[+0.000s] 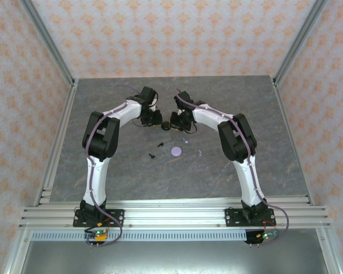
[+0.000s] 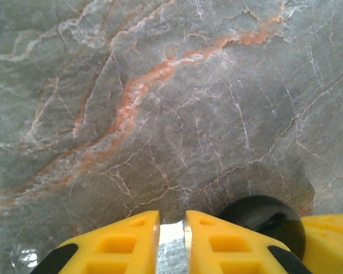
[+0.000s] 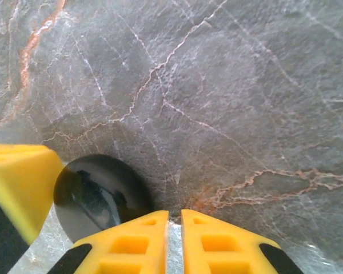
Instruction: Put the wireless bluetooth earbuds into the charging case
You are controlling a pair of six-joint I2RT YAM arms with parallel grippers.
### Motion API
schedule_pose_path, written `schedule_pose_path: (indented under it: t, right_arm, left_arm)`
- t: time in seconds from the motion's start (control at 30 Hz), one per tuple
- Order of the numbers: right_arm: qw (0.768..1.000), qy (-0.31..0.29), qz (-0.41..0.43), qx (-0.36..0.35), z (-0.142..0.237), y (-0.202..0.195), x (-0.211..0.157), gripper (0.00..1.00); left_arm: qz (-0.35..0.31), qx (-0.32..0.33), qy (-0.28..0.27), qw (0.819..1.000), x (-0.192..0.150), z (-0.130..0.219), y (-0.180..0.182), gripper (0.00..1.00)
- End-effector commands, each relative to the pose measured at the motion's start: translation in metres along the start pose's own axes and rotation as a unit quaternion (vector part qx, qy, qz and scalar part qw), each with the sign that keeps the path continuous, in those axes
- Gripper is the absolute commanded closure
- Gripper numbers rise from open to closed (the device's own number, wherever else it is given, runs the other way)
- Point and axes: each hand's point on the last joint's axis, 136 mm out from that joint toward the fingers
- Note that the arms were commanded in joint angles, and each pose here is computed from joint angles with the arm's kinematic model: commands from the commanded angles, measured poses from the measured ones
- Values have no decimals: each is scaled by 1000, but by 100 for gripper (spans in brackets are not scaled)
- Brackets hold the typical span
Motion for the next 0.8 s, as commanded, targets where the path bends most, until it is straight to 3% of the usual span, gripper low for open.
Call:
schedule_pose_path:
  t: [0.0,0.4,0.53,0.77]
  right_arm:
    - [1000,-7,-2,-29,0,-6,5,85]
    - [998,-16,11,-67,9,-15,12,85]
    - [997,-24,10,-71,17,-16,15,84]
    - [1000,-29,7,-9,35,-3,16,78]
  left_arm:
    - [-14,-7,24,1000,-22,10,-9,80]
    - [-2,-11,13,1000,-39,27,-6,80]
    - [-4,14,0,1000,-37,37,1,79]
    - [-1,19,-22,1000,-22,52,4,74]
Point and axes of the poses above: each hand's point on the last joint's axis, 136 mm out from that joint toward the fingers, its own z axis back along the fingers, its own y axis along the line the jaws close on, x = y × z, and after that the axes turned 2 degrees about z, right-handed
